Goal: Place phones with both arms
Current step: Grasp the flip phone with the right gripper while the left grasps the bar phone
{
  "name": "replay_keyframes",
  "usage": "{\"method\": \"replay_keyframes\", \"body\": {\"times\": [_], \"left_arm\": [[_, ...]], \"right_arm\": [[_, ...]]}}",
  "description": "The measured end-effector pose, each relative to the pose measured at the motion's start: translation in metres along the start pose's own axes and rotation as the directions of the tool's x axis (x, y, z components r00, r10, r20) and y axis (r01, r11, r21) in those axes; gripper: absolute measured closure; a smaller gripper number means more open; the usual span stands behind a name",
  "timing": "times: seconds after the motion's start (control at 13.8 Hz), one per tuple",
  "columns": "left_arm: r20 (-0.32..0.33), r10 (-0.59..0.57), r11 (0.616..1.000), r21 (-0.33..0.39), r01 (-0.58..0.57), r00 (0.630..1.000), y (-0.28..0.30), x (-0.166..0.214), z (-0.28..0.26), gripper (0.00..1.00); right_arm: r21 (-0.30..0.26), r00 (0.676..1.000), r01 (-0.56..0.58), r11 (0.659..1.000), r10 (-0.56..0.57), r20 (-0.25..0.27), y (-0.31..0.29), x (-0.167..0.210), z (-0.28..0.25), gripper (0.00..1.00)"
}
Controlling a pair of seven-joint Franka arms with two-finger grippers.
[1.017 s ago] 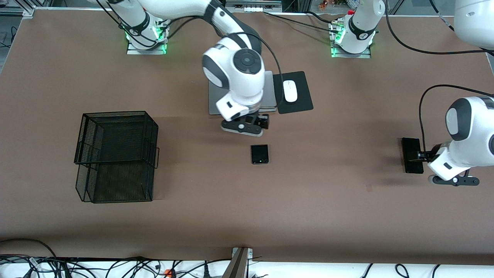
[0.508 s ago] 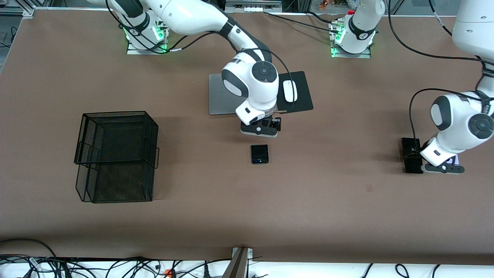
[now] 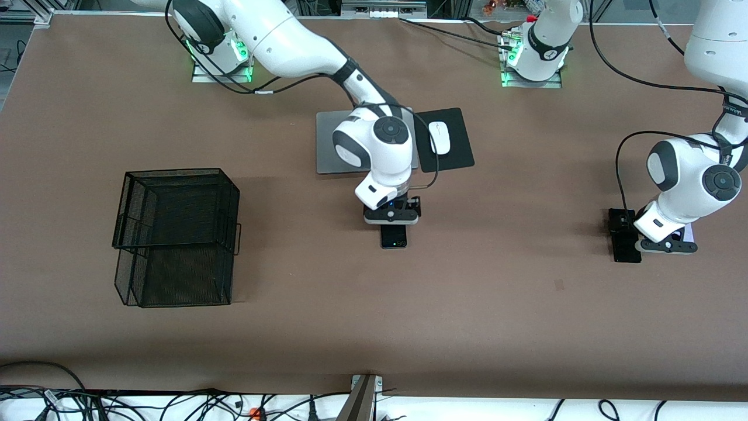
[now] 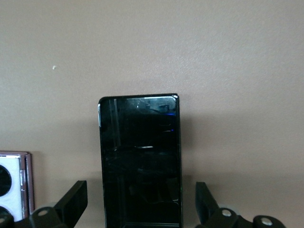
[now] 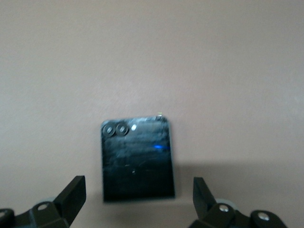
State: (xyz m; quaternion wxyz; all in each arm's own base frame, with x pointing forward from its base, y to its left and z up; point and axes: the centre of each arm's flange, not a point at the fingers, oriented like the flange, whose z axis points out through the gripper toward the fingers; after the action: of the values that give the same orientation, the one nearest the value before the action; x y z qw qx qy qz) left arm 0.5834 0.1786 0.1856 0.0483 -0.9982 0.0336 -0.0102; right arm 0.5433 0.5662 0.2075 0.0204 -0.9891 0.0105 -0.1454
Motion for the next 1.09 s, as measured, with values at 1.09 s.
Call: {"method": "replay_keyframes", "body": {"times": [1.09], "left_arm": [[0.022,-0.050,0.996,-0.072,0.052,0.998,-0.008,-0.013,0.026,0.00]], "right_arm": [[0.017,1.000,0.028,0.999,-0.028,-0.009,-0.001,-0.018,0.040,0.07]]}}
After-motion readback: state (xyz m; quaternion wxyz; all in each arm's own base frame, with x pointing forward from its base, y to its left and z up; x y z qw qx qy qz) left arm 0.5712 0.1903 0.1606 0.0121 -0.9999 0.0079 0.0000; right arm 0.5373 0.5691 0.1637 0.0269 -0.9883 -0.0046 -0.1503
